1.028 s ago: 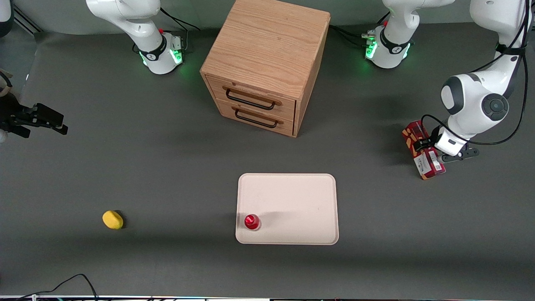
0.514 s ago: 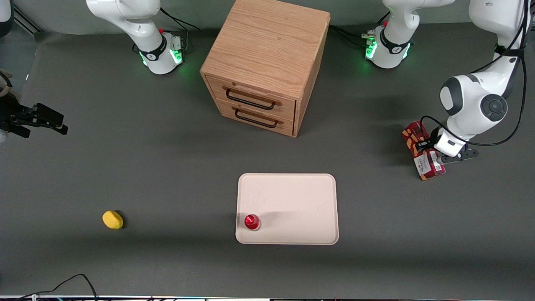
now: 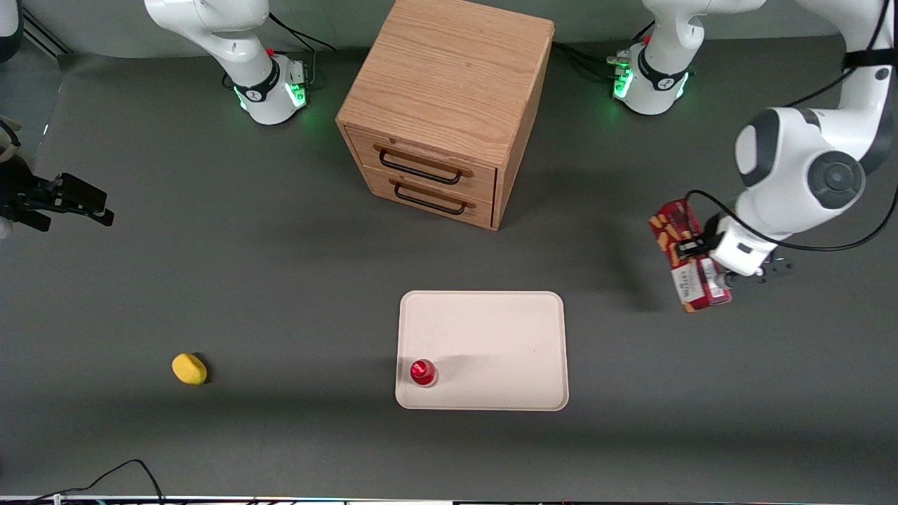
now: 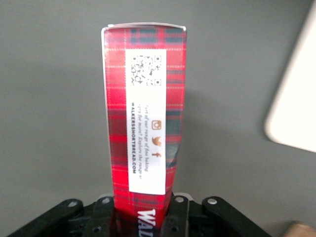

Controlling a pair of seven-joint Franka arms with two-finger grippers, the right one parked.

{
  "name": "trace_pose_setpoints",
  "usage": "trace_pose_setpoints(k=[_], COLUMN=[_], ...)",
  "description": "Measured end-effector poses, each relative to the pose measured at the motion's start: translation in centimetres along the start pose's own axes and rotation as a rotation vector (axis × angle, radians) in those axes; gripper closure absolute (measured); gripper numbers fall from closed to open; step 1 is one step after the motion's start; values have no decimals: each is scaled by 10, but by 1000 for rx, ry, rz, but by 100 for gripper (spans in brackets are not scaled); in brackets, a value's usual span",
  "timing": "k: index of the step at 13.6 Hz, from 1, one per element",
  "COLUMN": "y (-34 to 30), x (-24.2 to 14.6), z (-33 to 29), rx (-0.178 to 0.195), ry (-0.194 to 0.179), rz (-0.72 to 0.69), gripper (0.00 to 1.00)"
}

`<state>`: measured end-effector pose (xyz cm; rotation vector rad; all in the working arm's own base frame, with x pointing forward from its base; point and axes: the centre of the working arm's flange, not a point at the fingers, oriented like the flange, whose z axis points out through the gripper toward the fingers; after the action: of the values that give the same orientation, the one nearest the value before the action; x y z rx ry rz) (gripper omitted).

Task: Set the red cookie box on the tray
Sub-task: 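Carry the box with the left gripper over the cream tray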

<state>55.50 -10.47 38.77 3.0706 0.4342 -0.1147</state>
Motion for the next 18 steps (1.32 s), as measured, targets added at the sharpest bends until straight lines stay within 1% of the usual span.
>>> trace_pose_setpoints(k=[1, 3, 5, 6, 8, 9, 10, 11, 12, 13, 16, 18], y=[37, 107, 167, 191, 230, 247, 259, 270, 279, 287, 293, 289], x=[-11, -30, -32, -27, -15, -8, 0, 6, 9, 10, 17, 27], z=[-13, -32, -46, -45, -18, 0, 18, 34, 49, 64, 95, 109], rx=[-9, -20, -23, -35, -54, -69, -85, -99, -109, -114, -118, -122], ry=[6, -2, 0, -3, -24, -29, -25, -12, 9, 27, 65, 83], rz=[-30, -67, -87, -92, -81, -74, -69, -60, -48, -35, -18, -24], gripper=[77, 77, 77, 77, 77, 77, 77, 77, 77, 77, 77, 77])
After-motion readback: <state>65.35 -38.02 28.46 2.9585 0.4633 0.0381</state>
